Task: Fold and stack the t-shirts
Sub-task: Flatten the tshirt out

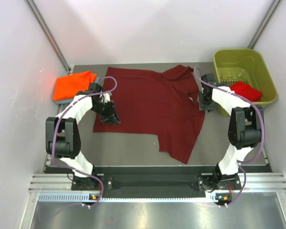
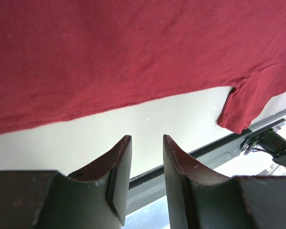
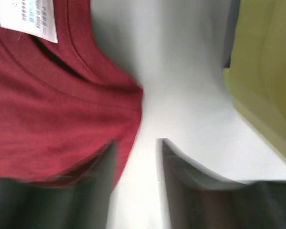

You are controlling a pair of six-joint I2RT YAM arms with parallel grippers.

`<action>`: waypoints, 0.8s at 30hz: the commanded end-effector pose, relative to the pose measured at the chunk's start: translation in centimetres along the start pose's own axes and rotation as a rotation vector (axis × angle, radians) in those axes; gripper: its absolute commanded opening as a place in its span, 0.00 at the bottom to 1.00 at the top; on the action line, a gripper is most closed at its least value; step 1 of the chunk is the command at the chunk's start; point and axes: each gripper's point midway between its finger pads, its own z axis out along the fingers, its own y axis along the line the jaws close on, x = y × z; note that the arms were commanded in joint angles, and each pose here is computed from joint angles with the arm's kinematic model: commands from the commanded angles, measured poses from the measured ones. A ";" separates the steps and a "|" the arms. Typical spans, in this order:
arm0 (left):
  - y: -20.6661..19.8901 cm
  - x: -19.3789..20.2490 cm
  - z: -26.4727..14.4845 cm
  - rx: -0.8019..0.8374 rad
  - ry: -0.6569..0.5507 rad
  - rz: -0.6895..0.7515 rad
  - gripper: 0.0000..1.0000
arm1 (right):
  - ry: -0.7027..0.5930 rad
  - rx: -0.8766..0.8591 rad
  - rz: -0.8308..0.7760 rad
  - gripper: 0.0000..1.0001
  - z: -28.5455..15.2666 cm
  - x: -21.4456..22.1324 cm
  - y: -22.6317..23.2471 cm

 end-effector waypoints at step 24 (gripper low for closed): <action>-1.0 -16.3 -3.4 -0.056 -0.288 0.148 0.36 | -0.330 -0.413 0.028 0.59 -8.0 -11.4 6.9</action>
